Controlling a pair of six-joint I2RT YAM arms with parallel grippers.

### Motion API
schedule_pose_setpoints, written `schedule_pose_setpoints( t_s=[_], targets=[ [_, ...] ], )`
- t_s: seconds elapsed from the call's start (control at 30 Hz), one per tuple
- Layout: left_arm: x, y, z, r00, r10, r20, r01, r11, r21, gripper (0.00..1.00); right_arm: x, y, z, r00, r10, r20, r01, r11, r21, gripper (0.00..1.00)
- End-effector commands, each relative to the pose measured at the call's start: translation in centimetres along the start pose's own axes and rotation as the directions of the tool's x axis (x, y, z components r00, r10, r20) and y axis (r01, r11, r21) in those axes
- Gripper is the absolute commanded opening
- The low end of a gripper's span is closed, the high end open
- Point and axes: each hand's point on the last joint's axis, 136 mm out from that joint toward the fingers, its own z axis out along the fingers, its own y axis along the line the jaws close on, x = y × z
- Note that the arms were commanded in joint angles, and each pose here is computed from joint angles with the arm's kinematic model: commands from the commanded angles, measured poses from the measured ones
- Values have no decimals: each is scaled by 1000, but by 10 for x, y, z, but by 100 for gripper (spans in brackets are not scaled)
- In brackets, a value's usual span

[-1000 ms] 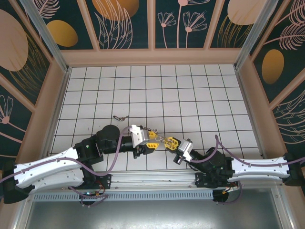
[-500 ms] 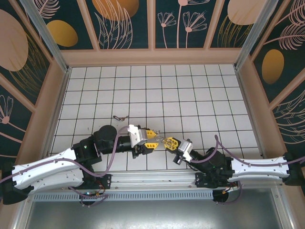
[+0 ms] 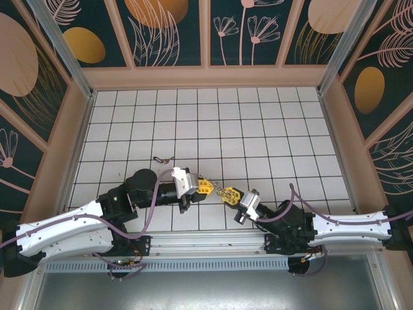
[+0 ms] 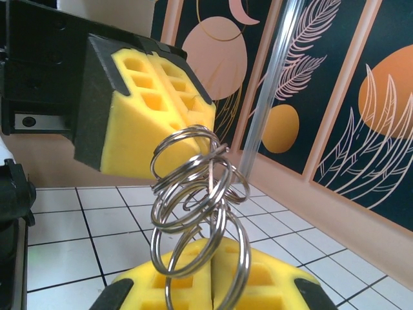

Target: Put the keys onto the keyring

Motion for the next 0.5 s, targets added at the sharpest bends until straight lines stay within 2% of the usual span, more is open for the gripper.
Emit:
schedule_pose_setpoints(
  t_s=[0.0, 0.27, 0.47],
  targets=[
    [-15, -2, -5, 998, 10, 56, -11, 1000, 6, 0, -16, -6, -2, 998, 24, 60, -25, 999, 27, 0],
    [-15, -3, -1, 998, -12, 65, 11, 1000, 15, 0, -16, -11, 0, 998, -6, 59, 2, 998, 71, 0],
    [-21, 4, 0, 988, -54, 141, 57, 998, -14, 0, -13, -13, 1, 993, -115, 32, 108, 978, 179, 0]
  ],
)
